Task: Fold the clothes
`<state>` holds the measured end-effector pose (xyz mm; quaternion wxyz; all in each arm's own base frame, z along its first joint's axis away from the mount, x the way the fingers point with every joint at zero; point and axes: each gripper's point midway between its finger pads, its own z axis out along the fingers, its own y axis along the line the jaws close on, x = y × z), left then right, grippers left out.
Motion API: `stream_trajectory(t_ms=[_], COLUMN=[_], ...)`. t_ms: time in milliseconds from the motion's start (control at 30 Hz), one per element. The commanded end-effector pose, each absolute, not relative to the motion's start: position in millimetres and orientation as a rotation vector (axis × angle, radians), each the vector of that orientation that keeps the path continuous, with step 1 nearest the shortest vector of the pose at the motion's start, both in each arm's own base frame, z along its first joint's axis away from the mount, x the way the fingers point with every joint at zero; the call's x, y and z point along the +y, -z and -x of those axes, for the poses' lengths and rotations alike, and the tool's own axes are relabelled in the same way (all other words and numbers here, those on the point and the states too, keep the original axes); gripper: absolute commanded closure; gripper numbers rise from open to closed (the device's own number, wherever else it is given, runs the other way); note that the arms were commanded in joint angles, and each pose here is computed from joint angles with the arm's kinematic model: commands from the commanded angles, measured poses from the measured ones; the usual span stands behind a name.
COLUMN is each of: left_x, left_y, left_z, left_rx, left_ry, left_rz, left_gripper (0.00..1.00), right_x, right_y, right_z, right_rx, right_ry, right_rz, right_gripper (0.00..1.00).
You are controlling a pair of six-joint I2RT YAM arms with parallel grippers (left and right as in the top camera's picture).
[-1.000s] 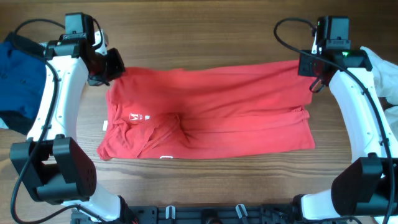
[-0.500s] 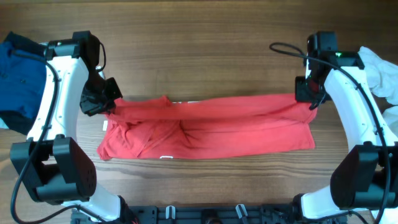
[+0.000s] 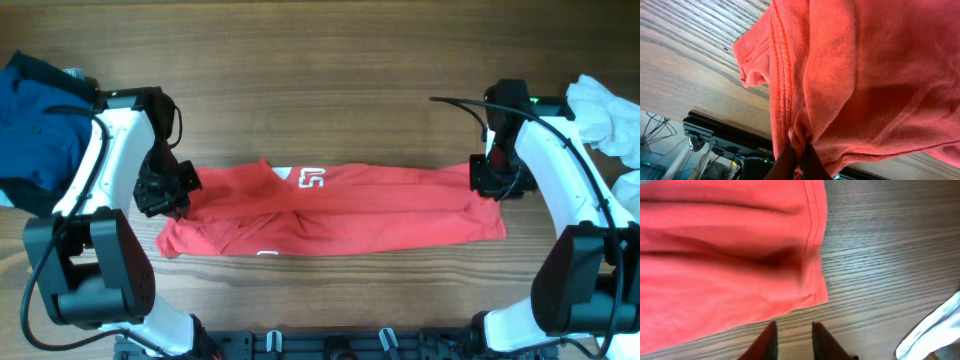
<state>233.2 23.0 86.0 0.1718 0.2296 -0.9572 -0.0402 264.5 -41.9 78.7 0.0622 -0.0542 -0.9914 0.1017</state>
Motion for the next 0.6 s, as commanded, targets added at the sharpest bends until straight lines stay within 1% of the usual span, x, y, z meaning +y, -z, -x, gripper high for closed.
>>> stream_trajectory(t_ms=[0,33,67,133,200,300,367,433,467,500,567], left_x=[30,30,31,37,38,30,8,-10,-16,-20,-39], left_y=[-91,-91,-92,-93,-95,-103,-109,-113,-113,-113,-113], left_z=[-222,-221,-220,-218,-220,-243,-268,-290,-296,-300,-320], left_rx=[-2.691,-2.686,-2.683,-2.668,-2.677,-2.782,-2.898,-2.994,-3.026,-3.045,-3.138], left_ry=[0.192,0.193,0.201,0.267,0.277,0.188,-0.016,-0.149,-0.156,-0.163,-0.216], left_rz=[-0.658,-0.656,-0.654,-0.693,-0.720,-0.756,-0.774,-0.753,-0.728,-0.708,-0.634], left_gripper=[0.71,0.70,0.66,0.68,0.72,0.73,0.73,0.74,0.72,0.69,0.62], right_x=[-40,-40,-39,-40,-40,-40,-38,-34,-34,-34,-34], right_y=[-68,-67,-66,-66,-66,-65,-65,-64,-64,-64,-63], right_z=[-251,-250,-249,-249,-251,-256,-256,-259,-260,-261,-263], right_rx=[-2.942,-2.938,-2.936,-2.936,-2.945,-2.962,-2.963,-2.978,-2.982,-2.984,-2.991], right_ry=[-0.279,-0.279,-0.279,-0.281,-0.281,-0.282,-0.273,-0.237,-0.234,-0.234,-0.234], right_rz=[0.183,0.182,0.182,0.193,0.194,0.220,0.238,0.244,0.245,0.245,0.245], right_gripper=[0.71,0.67,0.65,0.63,0.57,0.56,0.56,0.56,0.56,0.55,0.55])
